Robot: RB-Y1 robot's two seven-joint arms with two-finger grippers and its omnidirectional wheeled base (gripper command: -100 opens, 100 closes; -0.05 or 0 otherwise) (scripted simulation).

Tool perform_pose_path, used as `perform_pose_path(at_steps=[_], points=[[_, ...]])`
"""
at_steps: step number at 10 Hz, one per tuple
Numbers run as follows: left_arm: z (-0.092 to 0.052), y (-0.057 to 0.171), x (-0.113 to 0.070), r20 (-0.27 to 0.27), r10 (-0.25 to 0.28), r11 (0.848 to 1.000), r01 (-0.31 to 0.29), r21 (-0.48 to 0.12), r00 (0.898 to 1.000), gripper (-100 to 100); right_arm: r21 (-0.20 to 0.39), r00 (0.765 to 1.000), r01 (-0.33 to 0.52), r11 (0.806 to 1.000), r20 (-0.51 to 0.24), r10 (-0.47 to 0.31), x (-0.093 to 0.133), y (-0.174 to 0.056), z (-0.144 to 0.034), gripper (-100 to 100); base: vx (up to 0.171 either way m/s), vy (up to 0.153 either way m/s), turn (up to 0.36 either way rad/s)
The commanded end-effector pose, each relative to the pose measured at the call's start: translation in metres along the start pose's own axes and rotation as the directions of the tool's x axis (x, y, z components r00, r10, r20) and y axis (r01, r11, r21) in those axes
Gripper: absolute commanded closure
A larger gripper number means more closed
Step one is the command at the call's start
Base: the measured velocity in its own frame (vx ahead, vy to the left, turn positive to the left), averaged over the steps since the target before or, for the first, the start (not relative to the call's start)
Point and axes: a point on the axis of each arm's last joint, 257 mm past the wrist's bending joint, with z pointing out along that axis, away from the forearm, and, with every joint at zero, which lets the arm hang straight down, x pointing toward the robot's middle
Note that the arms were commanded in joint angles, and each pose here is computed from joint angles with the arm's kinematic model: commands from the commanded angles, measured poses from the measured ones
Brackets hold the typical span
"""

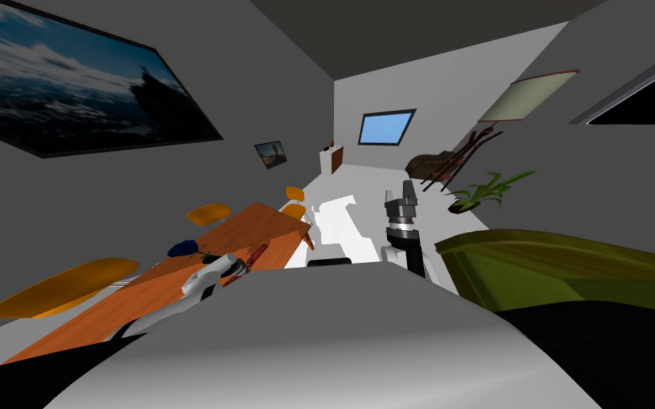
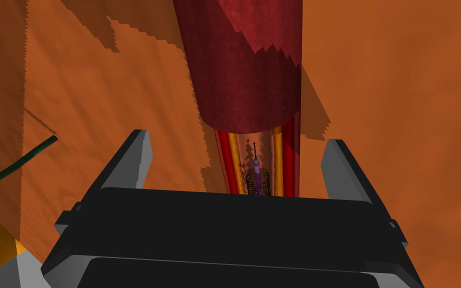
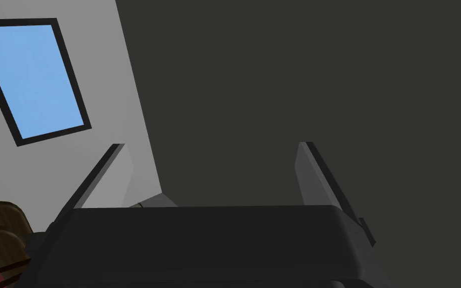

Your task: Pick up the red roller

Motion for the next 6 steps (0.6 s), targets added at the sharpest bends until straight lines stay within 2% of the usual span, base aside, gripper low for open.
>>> perform_pose_path(at_steps=[1,2,3,4,5,6], points=[[0.004,0.004,0.001,0.006,-0.008,1.000,0.008,-0.009,1.000,-100,0.000,1.000,0.000,1.000,0.000,0.000,0.000,0.000,0.000,0,-0.054,0.033,-0.065],[0.005,0.000,0.009,0.005,-0.021,1.000,0.021,-0.001,1.000,-100,0.000,1.000,0.000,1.000,0.000,0.000,0.000,0.000,0.000,0,-0.072,0.028,-0.114],[0.007,0.007,0.004,0.014,-0.023,1.000,0.024,-0.016,1.000,-100,0.000,1.000,0.000,1.000,0.000,0.000,0.000,0.000,0.000,0,-0.060,0.036,-0.062],[0.009,0.007,0.008,0.021,-0.040,0.999,0.040,-0.016,0.999,-100,0.000,1.000,0.000,1.000,0.000,0.000,0.000,0.000,0.000,0,-0.069,0.043,-0.095],[0.007,-0.004,0.016,0.013,-0.057,0.998,0.057,0.005,0.998,-100,0.000,1.000,0.000,1.000,0.000,0.000,0.000,0.000,0.000,0,-0.106,0.044,-0.136],[0.008,-0.002,0.017,0.018,-0.046,0.999,0.046,0.002,0.999,-100,0.000,1.000,0.000,1.000,0.000,0.000,0.000,0.000,0.000,0,-0.093,0.032,-0.060]])
